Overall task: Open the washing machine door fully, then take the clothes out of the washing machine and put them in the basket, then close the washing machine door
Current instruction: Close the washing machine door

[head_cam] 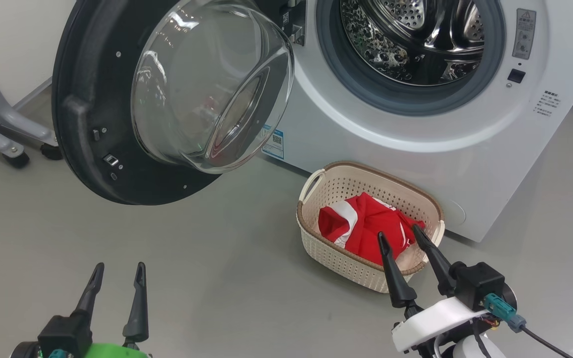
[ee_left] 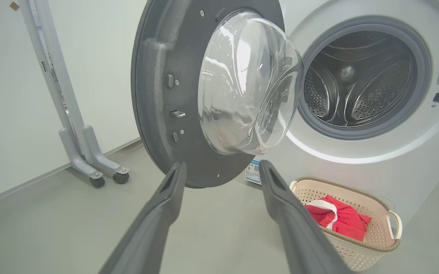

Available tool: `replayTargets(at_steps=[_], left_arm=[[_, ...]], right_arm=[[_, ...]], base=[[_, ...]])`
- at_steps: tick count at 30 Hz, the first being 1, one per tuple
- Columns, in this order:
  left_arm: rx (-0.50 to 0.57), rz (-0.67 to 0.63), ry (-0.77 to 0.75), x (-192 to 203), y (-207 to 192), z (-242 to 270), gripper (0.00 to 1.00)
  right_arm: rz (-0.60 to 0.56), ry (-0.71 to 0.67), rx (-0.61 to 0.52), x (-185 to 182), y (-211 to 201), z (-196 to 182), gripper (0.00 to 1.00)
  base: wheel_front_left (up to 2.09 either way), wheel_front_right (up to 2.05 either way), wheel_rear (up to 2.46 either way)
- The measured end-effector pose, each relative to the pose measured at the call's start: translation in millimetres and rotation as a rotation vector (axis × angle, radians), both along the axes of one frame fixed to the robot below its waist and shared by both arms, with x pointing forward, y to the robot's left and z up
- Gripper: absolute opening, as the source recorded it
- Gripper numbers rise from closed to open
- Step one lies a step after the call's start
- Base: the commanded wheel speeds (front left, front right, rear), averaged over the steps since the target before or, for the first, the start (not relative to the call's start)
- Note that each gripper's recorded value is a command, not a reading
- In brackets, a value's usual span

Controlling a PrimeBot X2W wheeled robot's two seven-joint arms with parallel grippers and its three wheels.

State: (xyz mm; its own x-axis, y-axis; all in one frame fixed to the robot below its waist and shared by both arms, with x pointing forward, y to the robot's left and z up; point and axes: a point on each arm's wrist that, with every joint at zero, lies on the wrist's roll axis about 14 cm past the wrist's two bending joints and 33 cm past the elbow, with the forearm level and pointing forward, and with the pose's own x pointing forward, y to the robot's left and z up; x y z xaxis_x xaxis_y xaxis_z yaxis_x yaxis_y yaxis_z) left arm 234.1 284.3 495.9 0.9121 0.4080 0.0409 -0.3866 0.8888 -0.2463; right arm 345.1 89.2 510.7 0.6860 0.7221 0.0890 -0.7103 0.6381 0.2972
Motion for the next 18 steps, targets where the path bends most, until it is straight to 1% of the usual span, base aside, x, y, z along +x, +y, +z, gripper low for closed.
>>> replayTargets(at_steps=[18], left_arm=[[0.0,0.037,-0.002,-8.4,5.8,2.4,1.0]], right_arm=[[0.037,0.016,-0.004,-5.3,9.7,-5.4,1.0]], base=[[0.0,0.0,0.0]])
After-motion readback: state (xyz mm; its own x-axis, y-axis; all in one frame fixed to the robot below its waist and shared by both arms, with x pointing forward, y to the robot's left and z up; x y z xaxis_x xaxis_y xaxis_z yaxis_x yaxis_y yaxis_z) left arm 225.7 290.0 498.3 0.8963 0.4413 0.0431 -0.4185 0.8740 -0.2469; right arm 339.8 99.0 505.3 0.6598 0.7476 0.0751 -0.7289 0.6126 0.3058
